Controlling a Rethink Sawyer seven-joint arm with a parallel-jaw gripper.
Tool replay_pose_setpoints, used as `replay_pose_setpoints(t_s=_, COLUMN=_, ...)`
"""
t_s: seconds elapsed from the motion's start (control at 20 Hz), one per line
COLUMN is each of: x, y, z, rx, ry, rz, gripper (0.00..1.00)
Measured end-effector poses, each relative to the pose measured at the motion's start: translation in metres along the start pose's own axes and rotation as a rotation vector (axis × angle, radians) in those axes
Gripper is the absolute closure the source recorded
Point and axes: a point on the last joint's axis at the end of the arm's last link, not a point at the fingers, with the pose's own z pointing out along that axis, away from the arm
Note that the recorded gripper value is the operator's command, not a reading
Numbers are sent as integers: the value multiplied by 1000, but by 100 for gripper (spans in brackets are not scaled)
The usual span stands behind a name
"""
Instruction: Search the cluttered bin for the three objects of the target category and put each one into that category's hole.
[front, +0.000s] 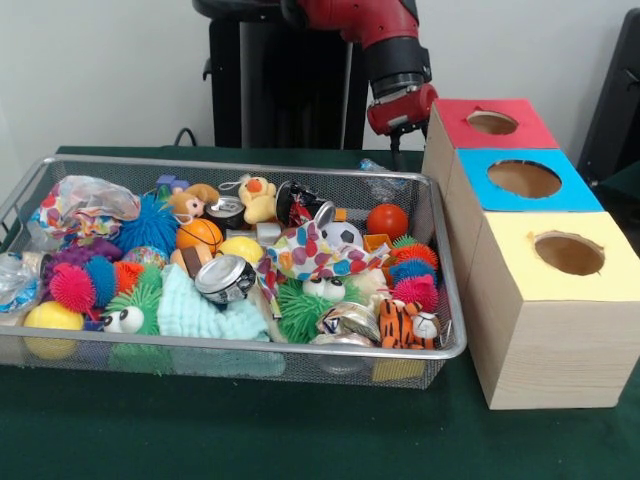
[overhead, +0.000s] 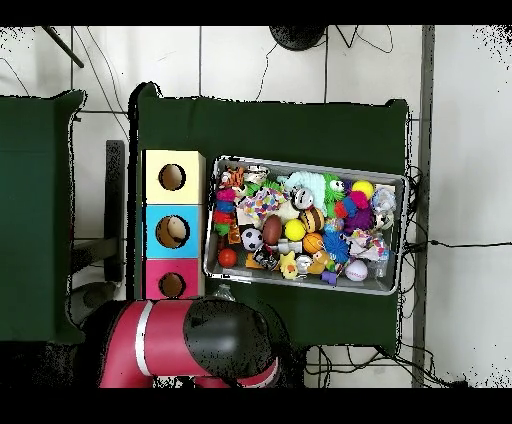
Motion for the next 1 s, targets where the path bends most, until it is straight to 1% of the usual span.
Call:
replay_pose_setpoints(t_s=0.25, x=-5, y=-3, z=-2, rx=9, ry=6, rz=-11, gripper=0)
replay_pose_setpoints(t_s=0.3, x=-7, y=-5, z=-2, rx=19, ry=9, rz=-16, gripper=0)
replay_pose_setpoints(t_s=0.6, x=-11, y=-11, z=-5, rx=49, ry=26, rz=-18, gripper=0)
replay_pose_setpoints(t_s=0.8, x=-12, y=-20, z=-5, rx=98, ry=49, rz=-6, gripper=0)
replay_pose_setpoints(t_s=1.0, x=-14, y=-21, z=-5, rx=103, ry=51, rz=-1, gripper=0)
